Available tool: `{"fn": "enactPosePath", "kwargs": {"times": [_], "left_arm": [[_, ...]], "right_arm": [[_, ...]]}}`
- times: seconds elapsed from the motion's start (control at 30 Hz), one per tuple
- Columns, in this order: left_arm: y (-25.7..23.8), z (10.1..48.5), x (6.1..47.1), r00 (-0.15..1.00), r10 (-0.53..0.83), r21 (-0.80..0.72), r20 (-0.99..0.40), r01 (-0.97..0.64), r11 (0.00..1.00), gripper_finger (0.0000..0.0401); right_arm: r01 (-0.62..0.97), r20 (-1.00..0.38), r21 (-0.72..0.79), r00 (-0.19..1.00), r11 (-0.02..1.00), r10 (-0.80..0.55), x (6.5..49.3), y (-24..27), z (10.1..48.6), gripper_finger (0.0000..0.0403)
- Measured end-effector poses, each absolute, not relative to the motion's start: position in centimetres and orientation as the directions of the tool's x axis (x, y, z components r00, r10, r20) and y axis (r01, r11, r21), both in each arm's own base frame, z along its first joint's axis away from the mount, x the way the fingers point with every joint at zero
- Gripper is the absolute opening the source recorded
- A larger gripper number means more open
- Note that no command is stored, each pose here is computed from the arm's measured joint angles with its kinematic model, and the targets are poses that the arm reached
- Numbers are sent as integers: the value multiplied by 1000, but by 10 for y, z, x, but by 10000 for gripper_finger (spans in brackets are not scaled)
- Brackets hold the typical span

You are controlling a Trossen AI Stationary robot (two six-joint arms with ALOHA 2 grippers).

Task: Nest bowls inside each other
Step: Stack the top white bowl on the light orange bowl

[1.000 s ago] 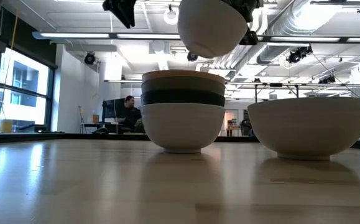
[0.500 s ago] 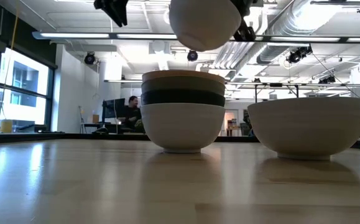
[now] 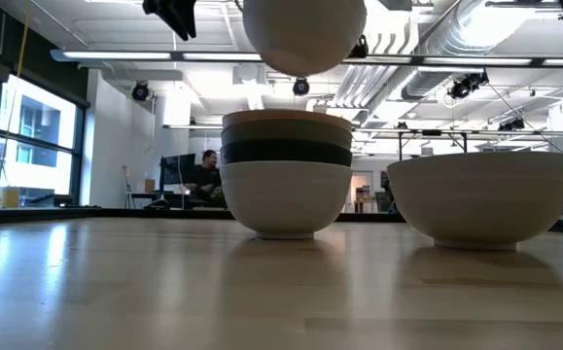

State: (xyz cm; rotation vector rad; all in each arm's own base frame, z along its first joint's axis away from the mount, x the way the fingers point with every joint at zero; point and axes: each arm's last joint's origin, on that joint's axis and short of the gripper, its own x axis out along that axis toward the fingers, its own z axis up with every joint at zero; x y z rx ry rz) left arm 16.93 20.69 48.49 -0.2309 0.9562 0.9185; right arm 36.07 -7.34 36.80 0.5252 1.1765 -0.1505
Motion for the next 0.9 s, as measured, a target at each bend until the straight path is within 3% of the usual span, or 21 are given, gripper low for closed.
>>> {"fn": "enactPosePath", "kwargs": {"times": [0.13,0.27,0.43,0.9], "left_arm": [[203,487,167,265,568,198,-779,-756,624,156],[199,491,163,265,583,205,-768,-761,615,156],[193,500,147,254,618,225,-744,-776,589,156],[188,508,128,273,634,195,-723,-800,568,156]], "right_arm": [[394,-945,239,304,887,120,375,-78,371,0],[389,-931,274,335,880,142,390,-81,363,0],[424,-966,228,214,877,147,390,-82,343,0],[451,-966,208,236,868,109,393,-82,343,0]]}}
